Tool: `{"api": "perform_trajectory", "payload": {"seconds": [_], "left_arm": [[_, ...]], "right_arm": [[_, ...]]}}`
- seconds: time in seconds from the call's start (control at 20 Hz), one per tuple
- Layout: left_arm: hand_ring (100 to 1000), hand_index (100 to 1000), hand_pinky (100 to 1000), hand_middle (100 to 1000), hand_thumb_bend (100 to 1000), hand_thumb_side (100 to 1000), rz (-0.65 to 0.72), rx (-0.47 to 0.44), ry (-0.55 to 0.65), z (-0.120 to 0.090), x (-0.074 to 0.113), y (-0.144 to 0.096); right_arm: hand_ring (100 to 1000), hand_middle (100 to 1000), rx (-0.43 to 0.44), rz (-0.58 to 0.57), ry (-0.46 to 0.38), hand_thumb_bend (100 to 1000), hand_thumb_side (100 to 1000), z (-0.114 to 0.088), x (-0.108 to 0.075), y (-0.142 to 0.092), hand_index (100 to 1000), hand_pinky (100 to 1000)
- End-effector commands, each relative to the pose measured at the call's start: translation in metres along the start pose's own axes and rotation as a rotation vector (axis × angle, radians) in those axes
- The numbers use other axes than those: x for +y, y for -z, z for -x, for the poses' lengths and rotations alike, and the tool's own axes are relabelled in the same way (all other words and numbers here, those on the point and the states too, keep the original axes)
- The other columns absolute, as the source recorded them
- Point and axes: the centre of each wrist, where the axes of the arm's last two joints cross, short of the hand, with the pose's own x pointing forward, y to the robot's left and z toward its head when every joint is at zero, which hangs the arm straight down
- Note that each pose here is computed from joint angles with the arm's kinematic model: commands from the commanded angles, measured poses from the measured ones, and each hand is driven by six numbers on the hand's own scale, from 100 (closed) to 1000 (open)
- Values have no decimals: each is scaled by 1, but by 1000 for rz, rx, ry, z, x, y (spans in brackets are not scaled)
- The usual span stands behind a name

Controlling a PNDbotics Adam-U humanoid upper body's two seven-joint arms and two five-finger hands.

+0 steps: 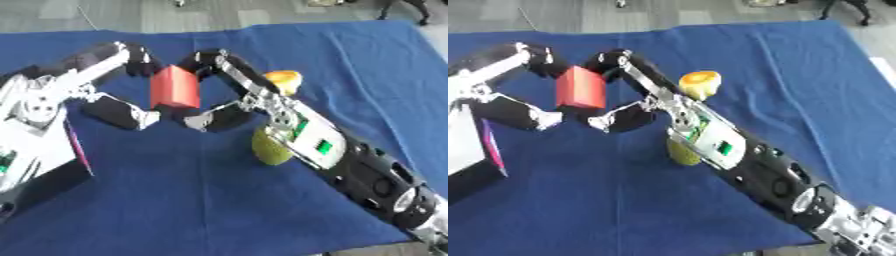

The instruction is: Pick up the objects with one hand, pass them to the other hand, and then place them into the box on the other side of the table.

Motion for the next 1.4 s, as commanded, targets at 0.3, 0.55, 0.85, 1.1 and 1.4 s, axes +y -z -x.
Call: {"api": "perform_trajectory", "payload": {"seconds": [0.3,0.55,0.85,1.1,1.4], "left_arm": [[734,436,798,715,100,186,-34,10,21,-2,8,-1],[731,428,795,708,100,164,-33,14,27,-1,9,-3],[726,421,792,702,100,149,-28,19,34,1,12,-9],[722,418,790,698,100,138,-32,34,38,5,15,-15],[719,416,787,694,100,129,-57,66,33,15,18,-24]], "right_arm": [[804,653,-56,-7,-29,441,148,-7,-3,2,768,734],[833,697,-14,22,-40,392,228,-2,-4,2,803,748],[871,754,34,65,-53,360,281,4,-6,2,845,765],[883,772,39,81,-54,359,282,4,-8,0,855,770],[883,771,21,87,-44,358,276,3,-8,-2,854,771]]}}
